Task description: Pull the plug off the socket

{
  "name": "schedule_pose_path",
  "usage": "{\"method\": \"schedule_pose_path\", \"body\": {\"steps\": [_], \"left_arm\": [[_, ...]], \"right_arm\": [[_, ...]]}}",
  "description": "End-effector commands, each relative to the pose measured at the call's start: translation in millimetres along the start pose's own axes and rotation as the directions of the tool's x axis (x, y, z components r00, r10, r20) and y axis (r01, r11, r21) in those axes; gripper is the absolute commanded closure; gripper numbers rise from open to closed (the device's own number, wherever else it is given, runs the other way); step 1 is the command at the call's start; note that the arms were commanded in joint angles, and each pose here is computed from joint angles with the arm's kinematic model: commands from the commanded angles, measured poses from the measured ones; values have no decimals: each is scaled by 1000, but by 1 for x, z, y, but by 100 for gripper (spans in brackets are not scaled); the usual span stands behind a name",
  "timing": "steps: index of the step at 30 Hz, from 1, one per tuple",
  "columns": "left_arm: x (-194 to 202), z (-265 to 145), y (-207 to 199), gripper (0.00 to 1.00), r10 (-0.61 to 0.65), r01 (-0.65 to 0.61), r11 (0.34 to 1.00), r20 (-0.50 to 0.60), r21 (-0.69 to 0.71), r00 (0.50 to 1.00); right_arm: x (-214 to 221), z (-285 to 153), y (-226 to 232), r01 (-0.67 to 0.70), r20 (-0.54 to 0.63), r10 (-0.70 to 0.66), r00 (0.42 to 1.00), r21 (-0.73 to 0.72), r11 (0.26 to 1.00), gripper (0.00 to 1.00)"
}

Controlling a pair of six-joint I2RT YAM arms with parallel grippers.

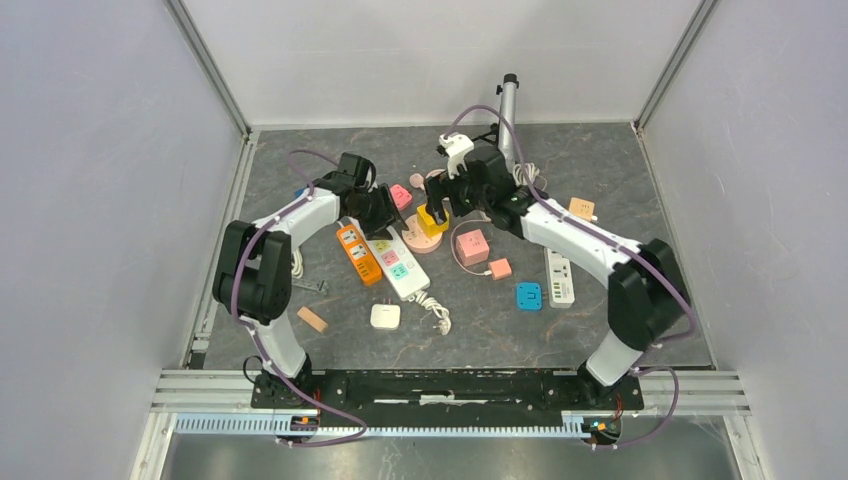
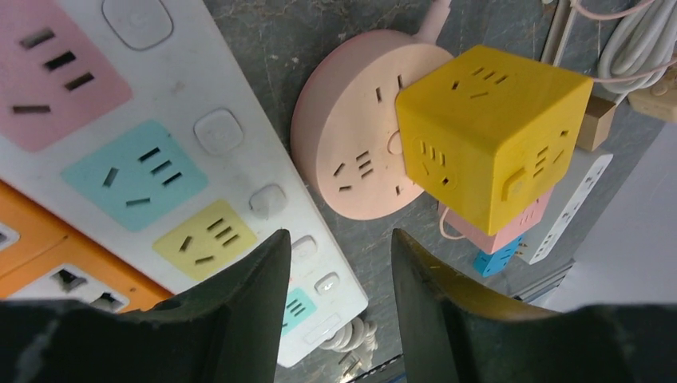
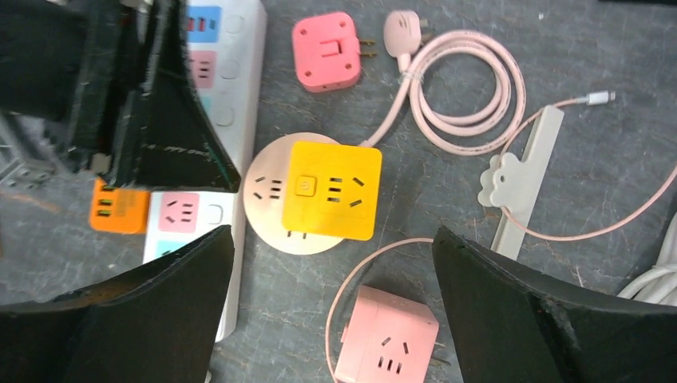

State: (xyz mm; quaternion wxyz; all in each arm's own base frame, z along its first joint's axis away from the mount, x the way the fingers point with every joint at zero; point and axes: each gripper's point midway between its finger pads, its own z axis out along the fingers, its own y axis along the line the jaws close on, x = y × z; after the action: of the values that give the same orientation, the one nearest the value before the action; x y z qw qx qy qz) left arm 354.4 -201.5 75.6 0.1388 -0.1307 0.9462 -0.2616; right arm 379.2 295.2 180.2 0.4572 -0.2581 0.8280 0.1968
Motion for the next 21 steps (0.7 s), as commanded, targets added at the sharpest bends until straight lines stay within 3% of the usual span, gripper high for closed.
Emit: {"method": "schedule_pose_path", "body": {"steps": [1, 11, 21], "left_arm": [[-9, 13, -11, 45, -36, 34, 998, 34, 48, 999], [-25, 23, -16, 48, -23, 20, 999, 72, 48, 997], [-18, 42, -3, 49, -27, 29, 999, 43, -40, 999]], "right_arm": [[7, 19, -6, -27, -86, 33, 996, 68, 997, 3], [28, 56, 5, -25, -153, 33, 988, 52, 998, 11], [54, 73, 4, -79, -197, 94, 976, 83, 993, 33]]}}
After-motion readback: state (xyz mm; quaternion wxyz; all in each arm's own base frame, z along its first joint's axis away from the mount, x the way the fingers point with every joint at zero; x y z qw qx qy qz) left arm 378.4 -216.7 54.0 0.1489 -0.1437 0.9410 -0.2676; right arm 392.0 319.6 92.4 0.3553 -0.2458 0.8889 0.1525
